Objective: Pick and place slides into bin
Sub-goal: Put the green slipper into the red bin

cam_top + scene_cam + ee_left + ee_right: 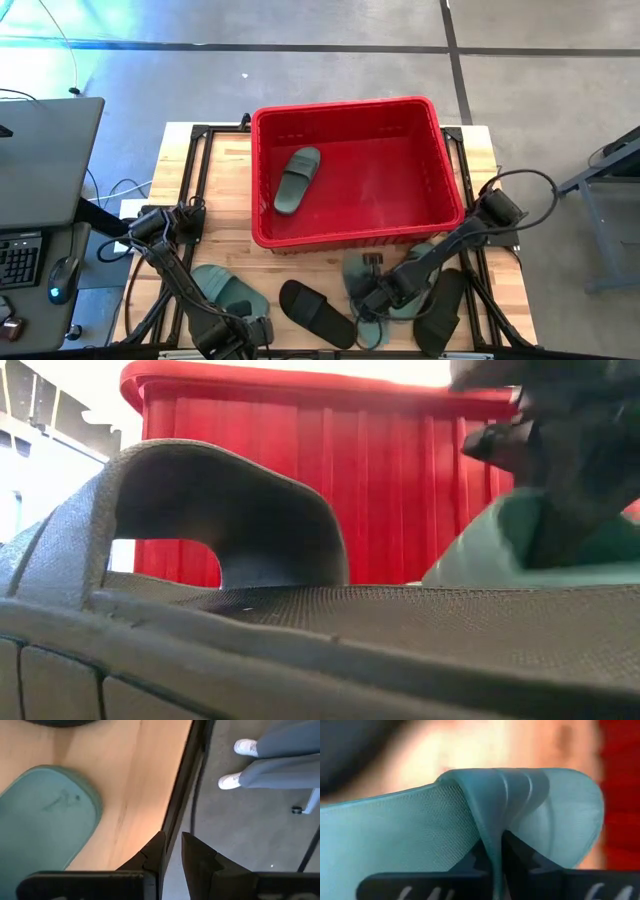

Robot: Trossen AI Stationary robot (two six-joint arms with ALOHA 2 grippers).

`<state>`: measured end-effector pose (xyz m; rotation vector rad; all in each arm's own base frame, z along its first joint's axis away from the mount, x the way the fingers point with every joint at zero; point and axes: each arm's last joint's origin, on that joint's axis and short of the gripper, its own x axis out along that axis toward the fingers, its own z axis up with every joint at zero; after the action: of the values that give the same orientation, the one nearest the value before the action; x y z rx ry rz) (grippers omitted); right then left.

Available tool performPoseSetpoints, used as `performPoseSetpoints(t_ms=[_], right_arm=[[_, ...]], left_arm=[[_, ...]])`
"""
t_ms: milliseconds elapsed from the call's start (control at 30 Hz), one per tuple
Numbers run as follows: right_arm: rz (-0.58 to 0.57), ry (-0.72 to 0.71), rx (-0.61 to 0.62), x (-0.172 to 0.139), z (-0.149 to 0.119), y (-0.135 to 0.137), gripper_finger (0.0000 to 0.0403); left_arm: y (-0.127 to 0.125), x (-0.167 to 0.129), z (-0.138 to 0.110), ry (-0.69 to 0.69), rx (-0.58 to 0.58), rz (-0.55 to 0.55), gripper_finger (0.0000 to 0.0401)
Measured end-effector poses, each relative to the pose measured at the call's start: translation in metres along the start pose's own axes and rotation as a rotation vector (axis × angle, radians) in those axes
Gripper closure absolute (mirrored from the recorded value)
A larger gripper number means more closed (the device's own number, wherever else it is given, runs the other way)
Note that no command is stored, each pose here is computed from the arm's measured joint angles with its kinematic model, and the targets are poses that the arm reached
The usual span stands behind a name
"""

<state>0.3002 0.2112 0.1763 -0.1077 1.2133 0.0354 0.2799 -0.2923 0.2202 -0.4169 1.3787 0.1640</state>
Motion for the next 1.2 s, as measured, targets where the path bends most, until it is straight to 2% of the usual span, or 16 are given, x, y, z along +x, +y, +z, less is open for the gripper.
performPoseSetpoints(t_ms=[100, 200, 267, 333, 433, 533, 667, 767, 833, 900, 1000, 1100, 1200], right_arm=[[0.15, -0.053, -0.04, -0.026, 0.019, 0.016, 0.0399], [0.226, -0.204, -0.131, -0.068, 0.048, 0.028, 0.0399], [0.242, -0.35, -0.2, -0.105, 0.072, 0.03, 0.0401], [0.198, -0.504, -0.24, -0.143, 0.092, 0.025, 0.04], [0.069, -0.693, -0.279, -0.202, 0.114, 0.008, 0.0402], [-0.142, -0.796, -0.269, -0.256, 0.12, -0.02, 0.0402], [-0.571, -0.817, -0.165, -0.296, 0.113, -0.061, 0.0402], [-0.883, -0.712, -0.057, -0.299, 0.104, -0.091, 0.0402], [-1.01, -0.629, 0.028, -0.29, 0.099, -0.113, 0.0402], [-0.994, -0.581, 0.094, -0.273, 0.099, -0.133, 0.0402], [-0.87, -0.477, 0.198, -0.233, 0.101, -0.167, 0.0402], [-0.958, -0.327, 0.276, -0.185, 0.096, -0.204, 0.0403], [-0.998, -0.257, 0.345, -0.143, 0.09, -0.238, 0.0403]], left_arm=[[-0.001, 0.0, 0.0, -0.004, 0.0, -0.008, 0.0352], [-0.003, 0.0, 0.0, -0.003, 0.001, -0.027, 0.0352], [-0.003, 0.0, 0.001, -0.006, 0.001, -0.033, 0.0352], [-0.002, 0.0, 0.003, -0.008, -0.012, -0.033, 0.0352], [-0.004, 0.002, 0.004, -0.009, -0.047, -0.048, 0.0352], [-0.006, 0.004, 0.005, -0.016, -0.056, -0.064, 0.0352], [-0.009, 0.006, 0.005, -0.009, -0.058, -0.086, 0.0352], [-0.01, 0.006, 0.005, -0.005, -0.062, -0.095, 0.0352], [-0.01, 0.006, 0.005, -0.002, -0.062, -0.098, 0.0352], [-0.01, 0.006, 0.005, -0.002, -0.063, -0.098, 0.0352], [-0.01, 0.006, 0.005, -0.003, -0.063, -0.099, 0.0352], [-0.01, 0.006, 0.005, -0.003, -0.062, -0.099, 0.0352], [-0.01, 0.006, 0.005, -0.002, -0.062, -0.098, 0.0352]])
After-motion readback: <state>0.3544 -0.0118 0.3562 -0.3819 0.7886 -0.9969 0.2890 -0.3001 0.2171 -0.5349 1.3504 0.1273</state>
